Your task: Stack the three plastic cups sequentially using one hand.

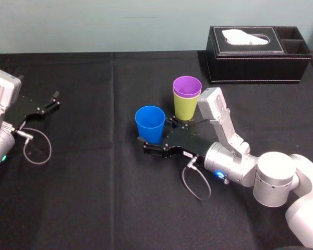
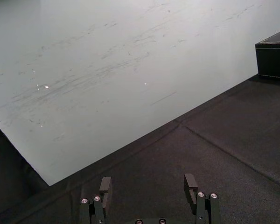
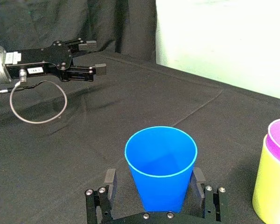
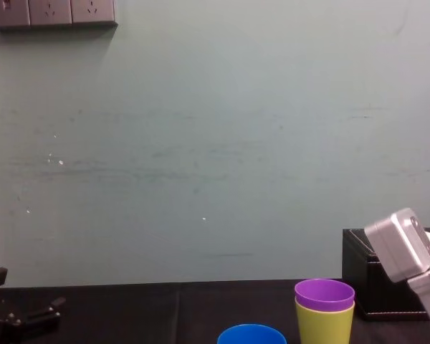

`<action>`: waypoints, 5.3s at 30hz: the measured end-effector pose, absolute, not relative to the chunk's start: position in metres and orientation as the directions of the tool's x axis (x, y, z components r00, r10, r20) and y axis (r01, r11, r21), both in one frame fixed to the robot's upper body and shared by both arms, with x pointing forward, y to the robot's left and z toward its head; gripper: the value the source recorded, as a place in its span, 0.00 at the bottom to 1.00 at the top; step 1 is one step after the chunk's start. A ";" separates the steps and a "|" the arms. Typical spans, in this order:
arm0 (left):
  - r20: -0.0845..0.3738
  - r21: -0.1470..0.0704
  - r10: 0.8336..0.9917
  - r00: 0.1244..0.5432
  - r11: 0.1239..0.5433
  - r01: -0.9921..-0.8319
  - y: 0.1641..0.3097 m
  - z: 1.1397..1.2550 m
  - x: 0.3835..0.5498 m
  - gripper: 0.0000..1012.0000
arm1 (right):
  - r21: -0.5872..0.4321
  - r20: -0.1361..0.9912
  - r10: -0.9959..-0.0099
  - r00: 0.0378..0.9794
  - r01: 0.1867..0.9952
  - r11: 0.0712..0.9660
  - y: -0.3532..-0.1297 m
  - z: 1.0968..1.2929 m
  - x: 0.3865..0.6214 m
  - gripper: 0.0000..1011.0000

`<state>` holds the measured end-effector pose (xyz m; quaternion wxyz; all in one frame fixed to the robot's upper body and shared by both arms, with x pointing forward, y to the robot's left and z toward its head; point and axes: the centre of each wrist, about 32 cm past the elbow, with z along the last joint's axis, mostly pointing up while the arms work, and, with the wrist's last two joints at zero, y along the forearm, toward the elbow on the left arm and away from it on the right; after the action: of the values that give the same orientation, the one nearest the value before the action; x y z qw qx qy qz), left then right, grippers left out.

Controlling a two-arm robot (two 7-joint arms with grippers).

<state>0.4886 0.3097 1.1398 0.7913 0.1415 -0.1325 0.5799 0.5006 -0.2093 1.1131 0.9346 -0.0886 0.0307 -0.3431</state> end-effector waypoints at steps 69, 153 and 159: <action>0.374 0.070 0.880 0.292 0.287 -0.955 0.310 1.140 0.489 1.00 | -0.160 0.012 -0.661 0.750 0.654 0.739 -0.207 1.119 0.502 0.71; 0.374 0.070 0.880 0.292 0.287 -0.955 0.310 1.140 0.489 1.00 | -0.148 0.005 -0.774 0.634 0.766 0.626 -0.263 1.196 0.550 0.71; 0.374 0.070 0.880 0.292 0.287 -0.955 0.310 1.140 0.489 1.00 | -0.160 0.008 -0.773 0.634 0.764 0.625 -0.261 1.191 0.550 0.71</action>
<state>0.4886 0.3097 1.1398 0.7913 0.1415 -0.1325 0.5799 0.5498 -0.2611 1.1914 0.9008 -0.0740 0.0307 -0.4268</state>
